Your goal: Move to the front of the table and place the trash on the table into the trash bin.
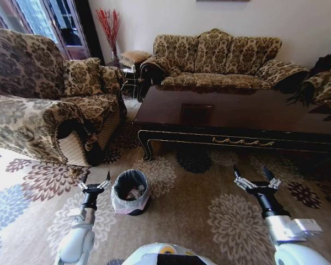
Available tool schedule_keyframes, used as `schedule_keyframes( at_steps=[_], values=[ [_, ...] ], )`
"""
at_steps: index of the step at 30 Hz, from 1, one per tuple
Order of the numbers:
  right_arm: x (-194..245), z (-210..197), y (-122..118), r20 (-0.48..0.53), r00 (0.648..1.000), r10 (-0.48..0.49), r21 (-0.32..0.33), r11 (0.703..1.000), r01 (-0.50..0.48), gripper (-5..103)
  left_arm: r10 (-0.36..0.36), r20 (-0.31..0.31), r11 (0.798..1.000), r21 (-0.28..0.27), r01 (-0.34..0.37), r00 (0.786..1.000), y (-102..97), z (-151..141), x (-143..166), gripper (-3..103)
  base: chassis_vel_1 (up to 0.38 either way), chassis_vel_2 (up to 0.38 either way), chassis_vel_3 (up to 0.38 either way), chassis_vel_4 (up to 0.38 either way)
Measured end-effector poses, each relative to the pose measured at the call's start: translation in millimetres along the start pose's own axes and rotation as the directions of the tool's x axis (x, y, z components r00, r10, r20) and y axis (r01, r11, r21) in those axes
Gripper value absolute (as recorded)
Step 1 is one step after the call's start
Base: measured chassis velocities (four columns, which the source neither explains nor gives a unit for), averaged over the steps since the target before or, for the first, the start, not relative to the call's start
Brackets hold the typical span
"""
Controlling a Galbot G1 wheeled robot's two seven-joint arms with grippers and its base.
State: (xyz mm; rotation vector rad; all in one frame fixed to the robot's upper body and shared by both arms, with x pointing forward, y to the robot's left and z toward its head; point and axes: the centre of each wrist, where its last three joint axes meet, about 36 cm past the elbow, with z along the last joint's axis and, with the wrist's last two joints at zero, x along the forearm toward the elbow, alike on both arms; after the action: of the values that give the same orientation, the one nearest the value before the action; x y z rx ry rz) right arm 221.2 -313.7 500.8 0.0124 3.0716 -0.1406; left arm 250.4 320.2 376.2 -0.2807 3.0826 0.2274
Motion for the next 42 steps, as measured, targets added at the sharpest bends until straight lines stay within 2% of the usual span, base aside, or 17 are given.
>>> schedule_keyframes(
  at_steps=[6,9,22,32,36,39,42],
  values=[
    [0.0,0.0,0.0,0.000,1.000,0.000,0.000,1.000,0.000,100,-0.014,-0.005,1.000,0.023,0.014,1.000,-6.1,-2.3,9.0,100,-0.120,-0.137,0.135,0.152],
    [0.0,0.0,0.0,0.000,1.000,0.000,0.000,1.000,0.000,100,-0.014,-0.017,0.998,0.066,0.015,1.000,-8.9,-6.4,11.8,100,-0.227,-0.215,0.231,0.224],
    [0.0,0.0,0.0,0.000,1.000,0.000,0.000,1.000,0.000,100,-0.036,-0.019,0.995,0.096,0.037,0.999,-15.0,-13.6,19.8,100,-0.305,-0.304,0.303,0.302],
    [0.0,0.0,0.0,0.000,1.000,0.000,0.000,1.000,0.000,100,-0.027,-0.009,0.994,0.107,0.028,1.000,-17.5,-22.8,21.9,100,-0.366,-0.356,0.368,0.362],
    [0.0,0.0,0.0,0.000,1.000,0.000,0.000,1.000,0.000,100,-0.017,-0.009,0.992,0.125,0.018,1.000,-19.5,-33.4,22.3,100,-0.357,-0.352,0.348,0.351],
    [0.0,0.0,0.0,0.000,1.000,0.000,0.000,1.000,0.000,100,-0.004,0.017,0.991,0.131,0.001,1.000,-19.2,-61.7,16.2,100,-0.324,-0.308,0.317,0.316],
    [0.0,0.0,-0.1,0.000,1.000,0.000,0.000,1.000,0.000,100,0.008,0.034,0.992,0.127,-0.012,0.999,-19.2,-77.1,12.9,100,-0.233,-0.242,0.267,0.262]
  ],
)
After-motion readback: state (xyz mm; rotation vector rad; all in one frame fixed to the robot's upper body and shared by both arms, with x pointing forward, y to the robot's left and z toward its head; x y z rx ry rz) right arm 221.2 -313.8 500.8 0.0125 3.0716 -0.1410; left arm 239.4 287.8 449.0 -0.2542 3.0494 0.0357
